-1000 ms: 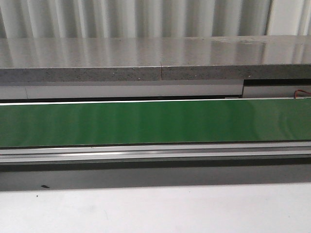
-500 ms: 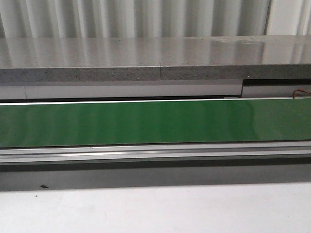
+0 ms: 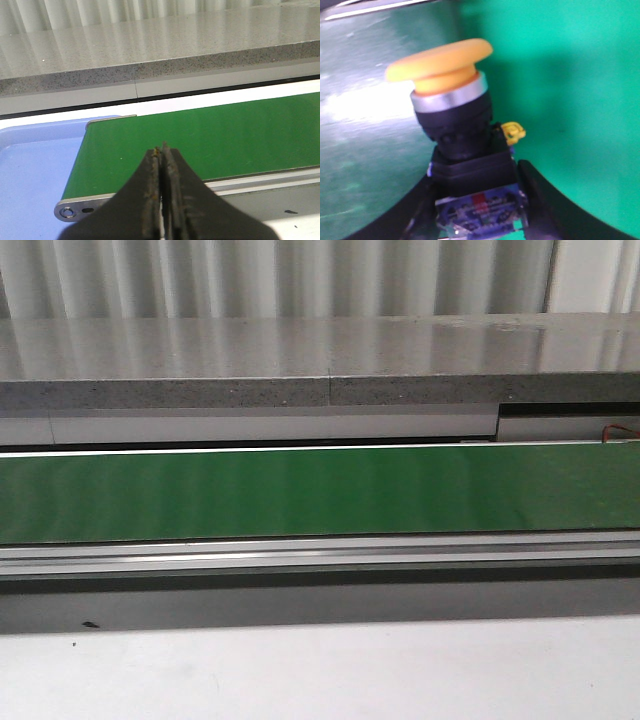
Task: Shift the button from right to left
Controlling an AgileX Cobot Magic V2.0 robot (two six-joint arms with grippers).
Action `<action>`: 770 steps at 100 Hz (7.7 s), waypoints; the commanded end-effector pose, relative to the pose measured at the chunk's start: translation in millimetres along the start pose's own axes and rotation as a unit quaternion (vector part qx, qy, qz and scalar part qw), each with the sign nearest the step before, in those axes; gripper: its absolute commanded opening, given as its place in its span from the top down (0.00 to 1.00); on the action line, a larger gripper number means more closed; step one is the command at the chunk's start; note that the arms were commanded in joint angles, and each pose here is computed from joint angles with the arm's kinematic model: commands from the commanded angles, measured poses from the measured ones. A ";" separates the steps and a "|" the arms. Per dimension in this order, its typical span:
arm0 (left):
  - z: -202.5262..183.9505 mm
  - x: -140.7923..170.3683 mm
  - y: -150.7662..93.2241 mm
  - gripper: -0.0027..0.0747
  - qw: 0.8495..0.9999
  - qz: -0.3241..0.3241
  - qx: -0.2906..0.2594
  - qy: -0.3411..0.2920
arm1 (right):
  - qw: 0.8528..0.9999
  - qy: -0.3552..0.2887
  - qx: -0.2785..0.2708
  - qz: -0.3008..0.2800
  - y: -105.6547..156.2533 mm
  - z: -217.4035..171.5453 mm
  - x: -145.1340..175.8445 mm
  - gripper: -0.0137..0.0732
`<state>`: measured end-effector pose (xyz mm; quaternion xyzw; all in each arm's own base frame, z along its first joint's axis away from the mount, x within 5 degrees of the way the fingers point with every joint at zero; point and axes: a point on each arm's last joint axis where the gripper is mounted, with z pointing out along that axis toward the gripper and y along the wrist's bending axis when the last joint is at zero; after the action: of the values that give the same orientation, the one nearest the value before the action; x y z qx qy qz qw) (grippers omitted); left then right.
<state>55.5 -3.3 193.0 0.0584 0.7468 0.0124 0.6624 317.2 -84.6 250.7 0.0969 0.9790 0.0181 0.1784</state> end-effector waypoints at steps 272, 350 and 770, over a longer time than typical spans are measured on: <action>0.3 3.9 -0.9 0.99 0.999 -0.006 0.001 -0.036 | 0.845 -0.508 -0.112 -0.125 51.1 -120.0 236.4 0.91; -15.6 -94.4 8.3 0.99 0.999 -0.018 0.002 -0.050 | 0.842 -0.514 -0.112 -0.123 50.9 -120.4 235.8 0.91; 254.2 -174.4 -32.3 0.86 0.840 0.015 0.029 0.542 | 0.842 -0.514 -0.112 -0.123 50.9 -120.3 235.8 0.91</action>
<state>330.9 -88.7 305.7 0.0652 0.9898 0.0218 0.1247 66.4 12.5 269.9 -0.0565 0.7732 0.0543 0.6293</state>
